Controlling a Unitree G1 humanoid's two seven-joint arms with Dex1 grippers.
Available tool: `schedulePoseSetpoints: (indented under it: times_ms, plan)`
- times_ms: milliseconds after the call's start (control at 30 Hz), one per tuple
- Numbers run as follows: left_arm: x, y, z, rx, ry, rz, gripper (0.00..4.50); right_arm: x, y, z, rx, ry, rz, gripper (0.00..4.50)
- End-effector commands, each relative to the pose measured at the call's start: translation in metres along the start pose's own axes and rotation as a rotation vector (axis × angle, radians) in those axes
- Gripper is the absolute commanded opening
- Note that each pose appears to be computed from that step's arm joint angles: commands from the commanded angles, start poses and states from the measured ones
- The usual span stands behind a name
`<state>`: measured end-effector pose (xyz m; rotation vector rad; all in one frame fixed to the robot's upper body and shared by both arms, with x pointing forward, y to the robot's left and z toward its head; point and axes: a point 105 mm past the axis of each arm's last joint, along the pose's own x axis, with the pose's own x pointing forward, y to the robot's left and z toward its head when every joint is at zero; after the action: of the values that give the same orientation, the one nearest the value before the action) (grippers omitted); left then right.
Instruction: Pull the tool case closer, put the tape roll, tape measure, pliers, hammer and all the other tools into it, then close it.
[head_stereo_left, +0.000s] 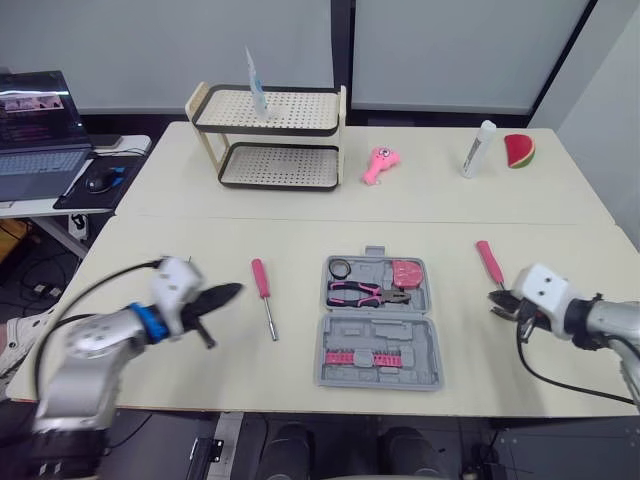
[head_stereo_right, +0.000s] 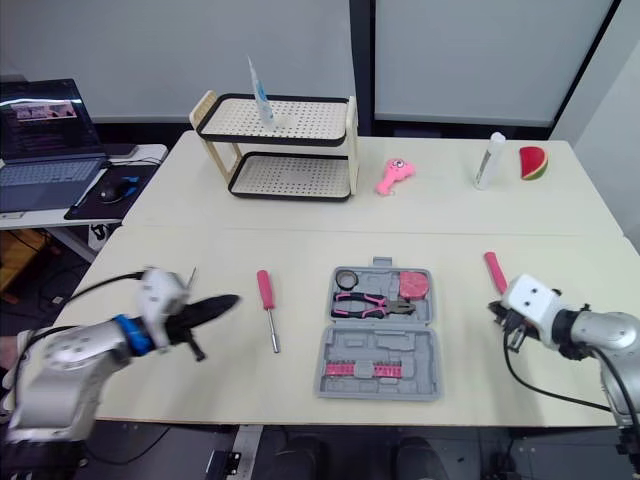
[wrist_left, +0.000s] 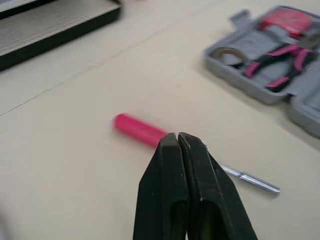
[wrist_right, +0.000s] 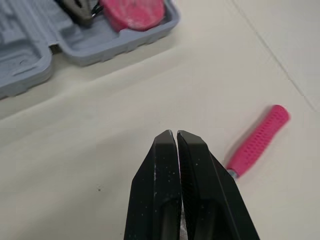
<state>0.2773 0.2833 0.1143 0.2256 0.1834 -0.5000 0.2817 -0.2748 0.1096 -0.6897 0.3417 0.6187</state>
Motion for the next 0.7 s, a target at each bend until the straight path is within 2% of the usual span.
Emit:
schedulePoseSetpoints:
  times_ms: [33, 133, 200, 367, 433, 700]
  plan:
    - [-0.032, 0.03, 0.0, -0.065, -0.05, 0.218, 0.62, -0.018, -0.014, 0.009, 0.003, -0.079, -0.113, 0.0]
    - [-0.062, 0.047, -0.026, -0.179, -0.04, 0.396, 1.53, -0.028, -0.013, -0.004, 0.087, -0.079, -0.143, 0.0]
    - [-0.078, 0.05, -0.045, -0.232, -0.023, 0.474, 2.19, -0.033, -0.008, -0.012, 0.14, -0.086, -0.135, 0.56]
    - [-0.113, 0.05, -0.088, -0.345, 0.027, 0.649, 3.81, -0.047, 0.002, -0.043, 0.248, -0.039, -0.145, 1.35]
    - [-0.116, 0.045, -0.096, -0.36, 0.046, 0.658, 4.47, -0.051, 0.005, -0.051, 0.27, -0.021, -0.139, 1.67]
    - [-0.111, 0.04, -0.096, -0.365, 0.041, 0.651, 4.5, -0.051, 0.004, -0.052, 0.261, -0.005, -0.099, 2.96]
